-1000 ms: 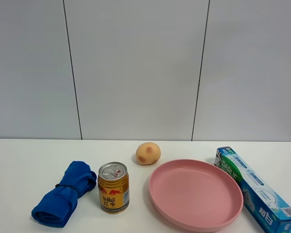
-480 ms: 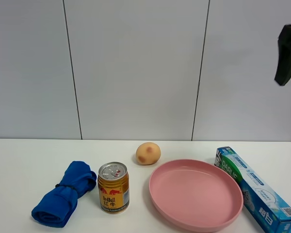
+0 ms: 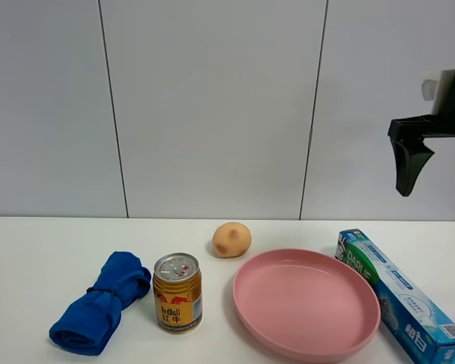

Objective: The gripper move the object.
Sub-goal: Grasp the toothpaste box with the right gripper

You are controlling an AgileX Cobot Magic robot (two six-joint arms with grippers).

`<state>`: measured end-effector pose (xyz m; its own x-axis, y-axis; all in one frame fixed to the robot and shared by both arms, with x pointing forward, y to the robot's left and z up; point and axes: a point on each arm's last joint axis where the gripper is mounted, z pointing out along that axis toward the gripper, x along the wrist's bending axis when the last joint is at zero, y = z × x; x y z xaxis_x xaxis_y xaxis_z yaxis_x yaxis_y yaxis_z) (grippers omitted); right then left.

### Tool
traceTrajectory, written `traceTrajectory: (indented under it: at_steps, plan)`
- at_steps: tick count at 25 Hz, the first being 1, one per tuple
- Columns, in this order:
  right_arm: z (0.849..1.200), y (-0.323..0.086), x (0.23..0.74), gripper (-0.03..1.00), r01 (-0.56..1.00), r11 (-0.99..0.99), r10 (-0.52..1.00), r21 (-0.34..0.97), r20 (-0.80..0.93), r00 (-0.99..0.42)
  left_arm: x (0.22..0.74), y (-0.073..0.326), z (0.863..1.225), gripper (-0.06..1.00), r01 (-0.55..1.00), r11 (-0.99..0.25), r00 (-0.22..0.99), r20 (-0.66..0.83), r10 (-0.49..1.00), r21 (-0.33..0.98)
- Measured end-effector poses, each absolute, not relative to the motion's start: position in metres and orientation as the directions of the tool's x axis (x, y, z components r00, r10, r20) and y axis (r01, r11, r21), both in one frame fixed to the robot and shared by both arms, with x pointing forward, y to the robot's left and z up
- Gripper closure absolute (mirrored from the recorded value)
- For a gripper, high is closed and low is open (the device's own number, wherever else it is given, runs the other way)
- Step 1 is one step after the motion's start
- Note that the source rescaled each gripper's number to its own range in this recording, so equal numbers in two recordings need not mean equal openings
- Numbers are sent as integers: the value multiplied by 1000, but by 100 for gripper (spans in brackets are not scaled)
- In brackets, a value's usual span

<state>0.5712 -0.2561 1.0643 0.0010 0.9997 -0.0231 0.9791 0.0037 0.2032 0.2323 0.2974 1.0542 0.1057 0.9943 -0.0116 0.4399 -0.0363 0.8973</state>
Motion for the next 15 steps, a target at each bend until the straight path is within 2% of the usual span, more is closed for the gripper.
traceTrajectory:
  at_steps: [8, 15]
  plan:
    - [1007, -252, 566, -3, 969, -20, 999, 247, 52, 7, 232, 297, 1054, -6, 440, -35, 105, -12, 994, 897]
    - [959, -255, 571, -3, 985, -25, 999, 170, 36, 20, 232, 297, 1054, -6, 440, -35, 105, -12, 994, 897]
